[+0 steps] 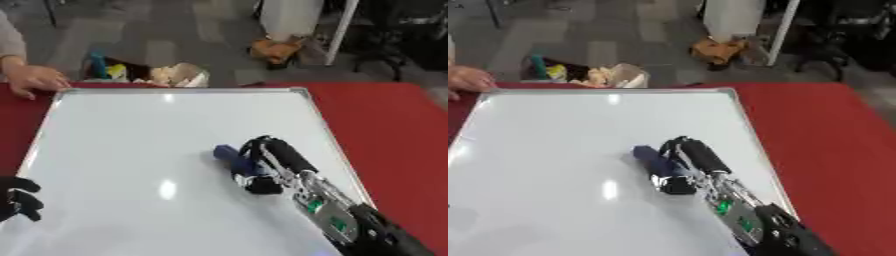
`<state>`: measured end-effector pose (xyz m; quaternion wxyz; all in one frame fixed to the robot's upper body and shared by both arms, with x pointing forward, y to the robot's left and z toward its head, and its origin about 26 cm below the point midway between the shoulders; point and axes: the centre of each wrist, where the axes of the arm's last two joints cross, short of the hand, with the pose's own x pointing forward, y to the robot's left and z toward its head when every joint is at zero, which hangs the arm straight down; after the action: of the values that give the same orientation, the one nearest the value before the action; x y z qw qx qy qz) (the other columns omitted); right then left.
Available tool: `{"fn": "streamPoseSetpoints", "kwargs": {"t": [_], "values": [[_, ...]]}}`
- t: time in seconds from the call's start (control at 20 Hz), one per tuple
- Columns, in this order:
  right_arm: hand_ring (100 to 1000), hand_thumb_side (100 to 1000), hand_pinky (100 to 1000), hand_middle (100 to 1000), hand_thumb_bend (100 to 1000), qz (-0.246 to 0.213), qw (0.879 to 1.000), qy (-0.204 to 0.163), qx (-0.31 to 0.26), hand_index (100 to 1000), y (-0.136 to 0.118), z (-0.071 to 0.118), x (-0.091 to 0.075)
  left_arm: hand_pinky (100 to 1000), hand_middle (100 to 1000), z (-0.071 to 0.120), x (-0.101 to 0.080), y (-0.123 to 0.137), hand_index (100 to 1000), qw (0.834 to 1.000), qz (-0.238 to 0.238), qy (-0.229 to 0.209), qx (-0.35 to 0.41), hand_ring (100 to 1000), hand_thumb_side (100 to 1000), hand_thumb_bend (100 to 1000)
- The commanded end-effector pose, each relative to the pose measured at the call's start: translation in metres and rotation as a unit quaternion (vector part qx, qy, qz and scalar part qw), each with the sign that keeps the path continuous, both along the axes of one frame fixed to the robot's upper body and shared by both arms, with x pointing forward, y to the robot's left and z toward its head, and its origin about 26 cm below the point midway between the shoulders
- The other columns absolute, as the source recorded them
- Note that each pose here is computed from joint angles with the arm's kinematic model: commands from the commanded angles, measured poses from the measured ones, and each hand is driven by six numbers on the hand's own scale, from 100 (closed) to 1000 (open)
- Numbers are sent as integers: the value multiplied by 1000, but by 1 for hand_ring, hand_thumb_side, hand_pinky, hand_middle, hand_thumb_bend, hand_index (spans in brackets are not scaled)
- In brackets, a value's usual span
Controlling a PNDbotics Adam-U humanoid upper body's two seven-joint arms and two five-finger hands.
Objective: Wipe the whiteboard clean with a brush.
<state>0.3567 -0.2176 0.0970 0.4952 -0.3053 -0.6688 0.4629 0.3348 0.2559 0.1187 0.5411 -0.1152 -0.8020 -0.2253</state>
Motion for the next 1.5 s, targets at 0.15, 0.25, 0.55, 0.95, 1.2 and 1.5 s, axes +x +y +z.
{"fn": "streamPoseSetpoints", "kwargs": {"t": [0.15, 0.25, 0.55, 0.95, 1.2, 1.5], "values": [[605, 353, 632, 522, 100, 56, 998, -25, -2, 707, 19, 15, -14, 488, 590, 5, -1, 2, 672, 1000, 1, -6, 2, 543, 930, 665], [605, 369, 632, 520, 100, 73, 997, -28, -1, 706, 25, 18, -18, 487, 589, 4, -1, 3, 672, 1000, 1, -5, 2, 543, 923, 673], [605, 344, 634, 520, 100, 123, 992, -41, -3, 706, 37, 29, -35, 487, 590, 3, -1, 3, 672, 1000, 2, -2, 1, 543, 928, 665], [607, 353, 635, 521, 100, 163, 986, -32, -8, 707, 47, 31, -44, 487, 590, 2, -1, 3, 672, 1000, 2, 0, 0, 543, 928, 664], [612, 381, 637, 525, 100, 182, 983, -28, -7, 710, 51, 31, -48, 486, 589, 1, -2, 3, 672, 1000, 1, 1, 0, 543, 928, 664], [665, 492, 654, 565, 100, 213, 977, -25, 5, 733, 54, 35, -56, 485, 589, -1, -2, 5, 672, 1000, 5, 5, 0, 543, 928, 665]]}}
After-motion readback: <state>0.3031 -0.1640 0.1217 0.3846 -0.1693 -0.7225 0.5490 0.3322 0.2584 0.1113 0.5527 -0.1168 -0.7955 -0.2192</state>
